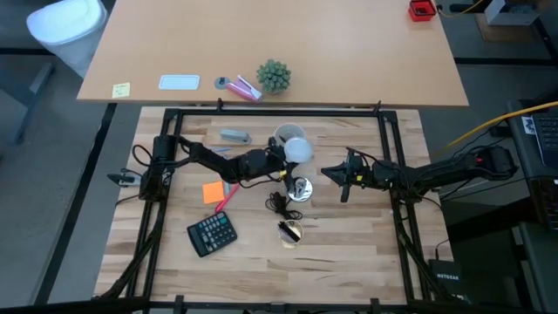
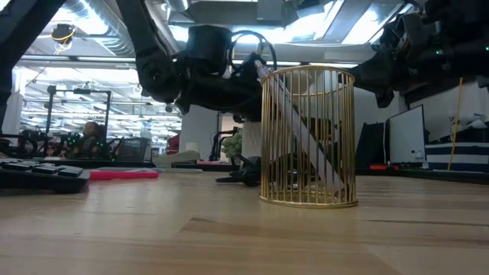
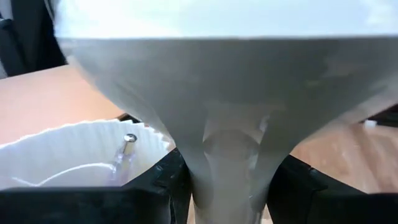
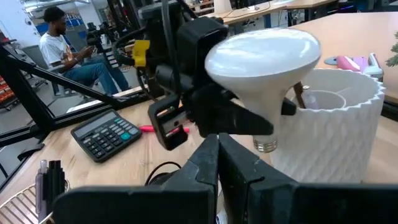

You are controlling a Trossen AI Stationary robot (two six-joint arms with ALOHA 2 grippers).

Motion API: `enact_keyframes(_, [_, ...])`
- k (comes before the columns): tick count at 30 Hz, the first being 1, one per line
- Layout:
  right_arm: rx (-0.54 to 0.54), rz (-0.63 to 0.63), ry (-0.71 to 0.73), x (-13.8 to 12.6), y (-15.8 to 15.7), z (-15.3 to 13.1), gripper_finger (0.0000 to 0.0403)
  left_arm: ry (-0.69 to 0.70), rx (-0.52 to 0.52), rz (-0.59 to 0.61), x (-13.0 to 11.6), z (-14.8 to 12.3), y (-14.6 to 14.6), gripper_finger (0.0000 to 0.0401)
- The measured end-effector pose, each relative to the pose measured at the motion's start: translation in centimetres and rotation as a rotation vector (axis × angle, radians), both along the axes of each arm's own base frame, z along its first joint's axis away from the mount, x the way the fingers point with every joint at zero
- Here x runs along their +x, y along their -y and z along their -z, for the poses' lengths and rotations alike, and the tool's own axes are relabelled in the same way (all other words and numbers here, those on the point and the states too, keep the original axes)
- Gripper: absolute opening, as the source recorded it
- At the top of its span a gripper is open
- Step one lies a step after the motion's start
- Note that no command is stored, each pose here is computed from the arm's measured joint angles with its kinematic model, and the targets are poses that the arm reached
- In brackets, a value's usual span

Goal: Screw lightbulb
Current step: Insert the lightbulb into the lamp

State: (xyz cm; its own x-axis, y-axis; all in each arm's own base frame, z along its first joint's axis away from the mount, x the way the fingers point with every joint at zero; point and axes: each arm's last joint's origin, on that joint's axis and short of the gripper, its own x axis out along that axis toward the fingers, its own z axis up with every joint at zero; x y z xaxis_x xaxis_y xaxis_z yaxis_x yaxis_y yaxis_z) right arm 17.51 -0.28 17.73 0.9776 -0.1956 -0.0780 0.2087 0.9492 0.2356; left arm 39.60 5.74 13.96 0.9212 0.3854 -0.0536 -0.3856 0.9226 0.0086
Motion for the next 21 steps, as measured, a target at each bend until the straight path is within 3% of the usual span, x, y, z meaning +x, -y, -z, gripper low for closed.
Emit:
enact_keyframes(14, [0.004, -0.053, 0.007, 0.0, -0.2, -0.1, 0.0012, 0.051, 0.035, 0.195, 0.3, -1.6, 5.6, 0.0155])
enact_keyframes(21, [-0.003, -0.079, 0.071, 0.1, -0.2, -0.7, 0.0012, 0.025, 0.038, 0.226, 0.3, -1.3, 7.0, 0.0156])
